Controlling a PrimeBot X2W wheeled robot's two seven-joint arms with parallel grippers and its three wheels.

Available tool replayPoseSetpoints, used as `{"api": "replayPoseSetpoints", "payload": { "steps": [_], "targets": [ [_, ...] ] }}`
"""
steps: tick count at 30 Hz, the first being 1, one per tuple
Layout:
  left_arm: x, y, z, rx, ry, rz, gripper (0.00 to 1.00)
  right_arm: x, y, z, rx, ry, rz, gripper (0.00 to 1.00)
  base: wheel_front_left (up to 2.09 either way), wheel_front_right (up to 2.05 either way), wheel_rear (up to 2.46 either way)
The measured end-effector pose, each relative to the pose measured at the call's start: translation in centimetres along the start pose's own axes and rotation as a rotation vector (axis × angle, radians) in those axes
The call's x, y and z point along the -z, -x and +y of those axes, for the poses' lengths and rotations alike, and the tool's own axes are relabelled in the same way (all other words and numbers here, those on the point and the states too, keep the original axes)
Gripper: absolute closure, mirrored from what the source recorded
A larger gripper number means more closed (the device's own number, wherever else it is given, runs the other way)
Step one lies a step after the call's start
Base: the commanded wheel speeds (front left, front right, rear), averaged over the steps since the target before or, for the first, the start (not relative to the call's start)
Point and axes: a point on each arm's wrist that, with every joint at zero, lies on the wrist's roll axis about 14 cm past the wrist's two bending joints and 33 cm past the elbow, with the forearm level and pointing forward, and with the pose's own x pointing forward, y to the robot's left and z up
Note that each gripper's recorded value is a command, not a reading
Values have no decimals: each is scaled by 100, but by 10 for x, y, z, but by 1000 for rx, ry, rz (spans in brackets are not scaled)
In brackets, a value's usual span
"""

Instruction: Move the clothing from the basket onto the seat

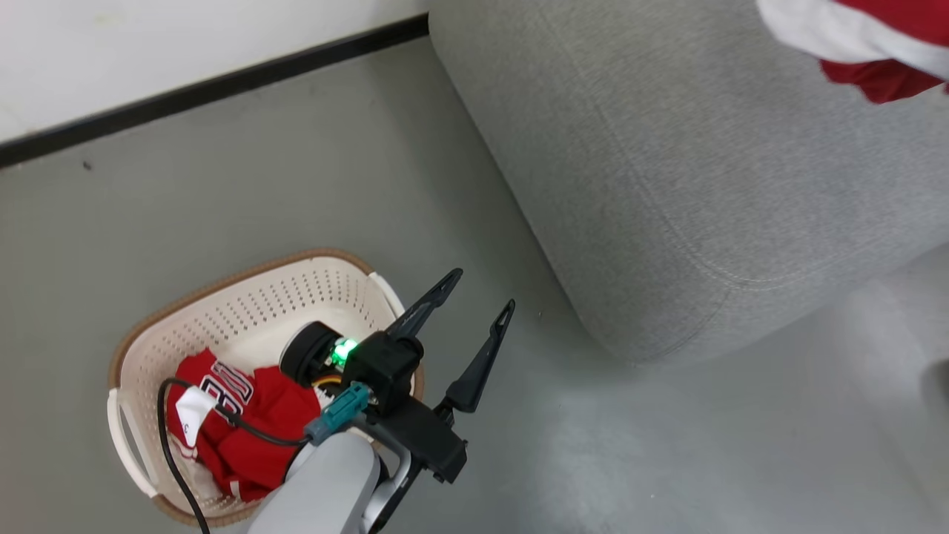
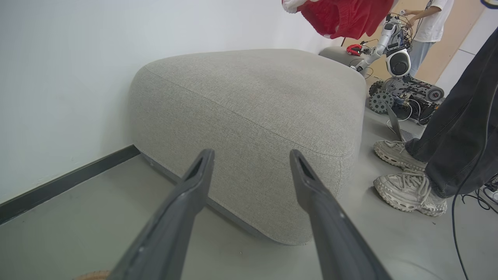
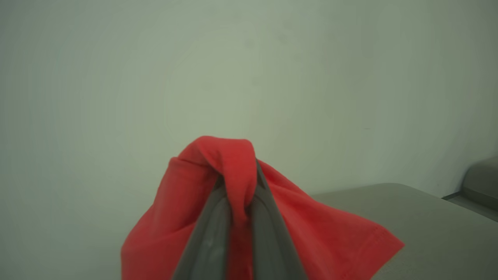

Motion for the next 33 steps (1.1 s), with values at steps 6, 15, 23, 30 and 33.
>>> {"api": "replayPoseSetpoints", "payload": {
  "steps": [6, 15, 23, 30, 33],
  "targets": [
    [11, 0, 16, -6, 5, 13, 0, 13, -29, -8, 45, 1, 11, 100, 0, 0, 0],
    [29, 2, 48, -51, 38, 24, 0, 35, -72, -8, 86, -9, 17, 100, 0, 0, 0],
    [49, 6, 75, -94, 72, 42, 0, 81, -97, 1, 120, 7, 80, 100, 0, 0, 0],
    [72, 18, 98, -149, 103, 78, 0, 136, -100, -5, 226, -30, 167, 100, 0, 0, 0],
    [82, 24, 104, -168, 123, 95, 0, 153, -101, -9, 290, -74, 187, 100, 0, 0, 0]
  ]
}}
